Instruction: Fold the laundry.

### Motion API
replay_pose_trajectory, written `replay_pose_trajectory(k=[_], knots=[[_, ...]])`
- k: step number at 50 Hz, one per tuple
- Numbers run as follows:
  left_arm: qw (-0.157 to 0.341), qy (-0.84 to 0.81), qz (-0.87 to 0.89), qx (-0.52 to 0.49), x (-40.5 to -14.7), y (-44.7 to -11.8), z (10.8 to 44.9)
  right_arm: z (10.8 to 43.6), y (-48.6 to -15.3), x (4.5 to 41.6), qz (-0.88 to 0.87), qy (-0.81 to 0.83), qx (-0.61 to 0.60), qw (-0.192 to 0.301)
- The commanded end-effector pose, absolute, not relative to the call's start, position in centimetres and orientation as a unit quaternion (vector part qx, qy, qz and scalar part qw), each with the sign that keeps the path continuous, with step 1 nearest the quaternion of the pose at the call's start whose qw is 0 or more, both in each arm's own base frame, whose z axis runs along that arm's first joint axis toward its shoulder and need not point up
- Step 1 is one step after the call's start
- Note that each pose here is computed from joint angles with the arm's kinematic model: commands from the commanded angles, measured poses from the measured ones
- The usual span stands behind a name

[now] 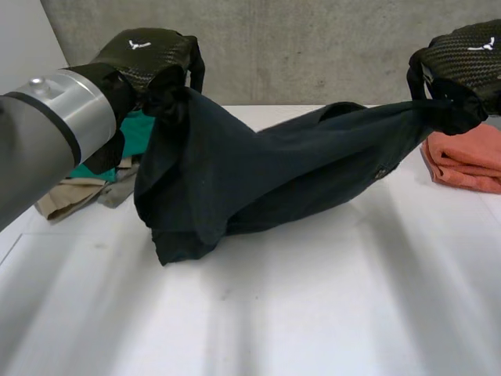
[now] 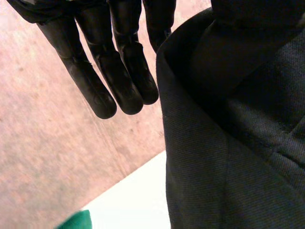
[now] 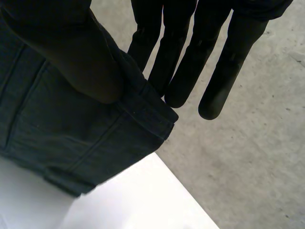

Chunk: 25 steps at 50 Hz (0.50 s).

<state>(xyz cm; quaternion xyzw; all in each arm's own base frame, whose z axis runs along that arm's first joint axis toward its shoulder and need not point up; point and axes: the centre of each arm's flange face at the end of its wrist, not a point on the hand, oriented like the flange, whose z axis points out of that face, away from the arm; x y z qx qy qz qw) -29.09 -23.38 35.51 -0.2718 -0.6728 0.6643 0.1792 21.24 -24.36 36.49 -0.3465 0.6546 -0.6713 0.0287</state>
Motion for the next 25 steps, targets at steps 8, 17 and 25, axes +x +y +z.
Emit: replay_pose_trajectory(k=[8,17,25], knots=[[0.126,-0.696,0.647,-0.285,-31.9,-33.6,29.4,29.2,-31.8,27.6,-0.648,0.68,-0.343,0.002],[0.195,-0.427,0.871,-0.144,-30.8,-35.3,45.8,38.7,-37.5,27.8,-0.864,0.491,-0.111,0.026],[0.262,-0.44,0.845,-0.155,-31.5,-34.9,44.9,41.0,-33.9,28.9,-0.896,0.424,-0.115,0.07]])
